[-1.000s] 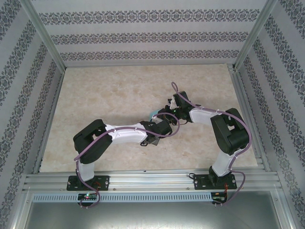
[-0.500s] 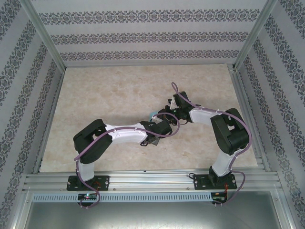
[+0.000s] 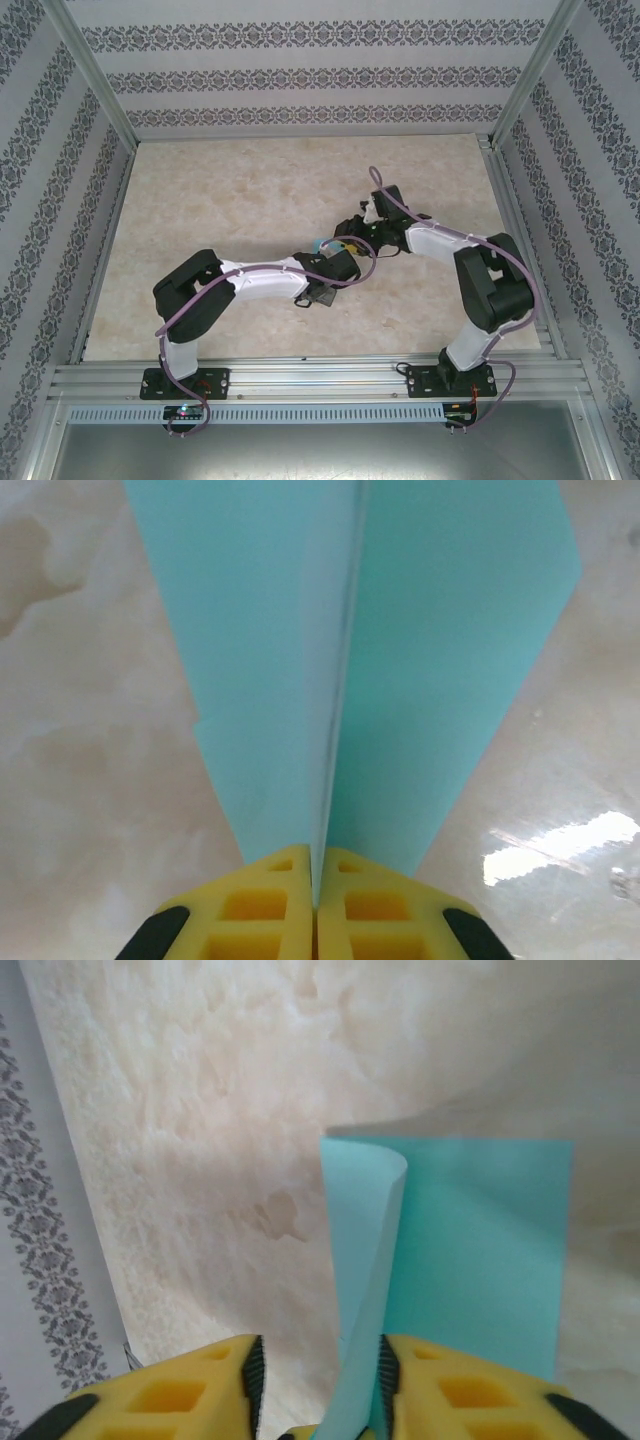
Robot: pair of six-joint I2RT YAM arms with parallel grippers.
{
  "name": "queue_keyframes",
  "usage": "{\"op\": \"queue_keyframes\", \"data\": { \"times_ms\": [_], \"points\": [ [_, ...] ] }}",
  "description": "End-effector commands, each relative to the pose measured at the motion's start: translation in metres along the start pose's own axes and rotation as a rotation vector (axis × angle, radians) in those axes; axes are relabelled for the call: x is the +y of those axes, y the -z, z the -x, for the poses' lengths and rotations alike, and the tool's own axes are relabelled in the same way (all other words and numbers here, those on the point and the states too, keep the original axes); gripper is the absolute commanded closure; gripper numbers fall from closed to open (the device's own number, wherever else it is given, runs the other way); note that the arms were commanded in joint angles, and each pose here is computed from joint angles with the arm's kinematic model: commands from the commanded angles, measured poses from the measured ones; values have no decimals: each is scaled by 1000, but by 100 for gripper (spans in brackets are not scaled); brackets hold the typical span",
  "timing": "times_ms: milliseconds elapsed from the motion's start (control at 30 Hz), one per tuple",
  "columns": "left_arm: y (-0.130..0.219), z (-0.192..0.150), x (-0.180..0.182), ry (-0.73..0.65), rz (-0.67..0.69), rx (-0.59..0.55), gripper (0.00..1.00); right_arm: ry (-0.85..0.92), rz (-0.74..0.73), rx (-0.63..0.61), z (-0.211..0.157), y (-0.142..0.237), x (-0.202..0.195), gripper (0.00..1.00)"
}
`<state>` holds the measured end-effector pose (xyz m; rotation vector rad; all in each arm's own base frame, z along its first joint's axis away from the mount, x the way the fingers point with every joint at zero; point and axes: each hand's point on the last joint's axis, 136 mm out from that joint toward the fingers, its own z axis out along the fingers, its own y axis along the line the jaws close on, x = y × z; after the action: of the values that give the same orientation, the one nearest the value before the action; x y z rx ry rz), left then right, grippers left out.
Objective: Fold a paper plane with a square sheet of paper (pick it up from the middle)
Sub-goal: Fourth fold the wing at the center of the table.
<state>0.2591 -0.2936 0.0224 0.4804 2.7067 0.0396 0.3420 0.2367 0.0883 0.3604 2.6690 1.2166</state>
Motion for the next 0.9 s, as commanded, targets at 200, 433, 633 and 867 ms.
{"op": "queue_keyframes", "data": {
  "times_ms": [200, 433, 633, 867],
  "points": [
    [7, 13, -16, 101, -294, 43, 91, 16, -28, -127, 2, 49, -7, 55],
    [1, 11, -12, 200, -460, 73, 90, 5, 0, -130, -16, 48, -10, 56],
    [1, 12, -12, 276, -608, 84, 90, 39, 3, -79, -35, 29, -3, 66],
    [1, 13, -10, 311, -683, 100, 89, 55, 25, -29, -48, 3, 9, 77]
  ]
}}
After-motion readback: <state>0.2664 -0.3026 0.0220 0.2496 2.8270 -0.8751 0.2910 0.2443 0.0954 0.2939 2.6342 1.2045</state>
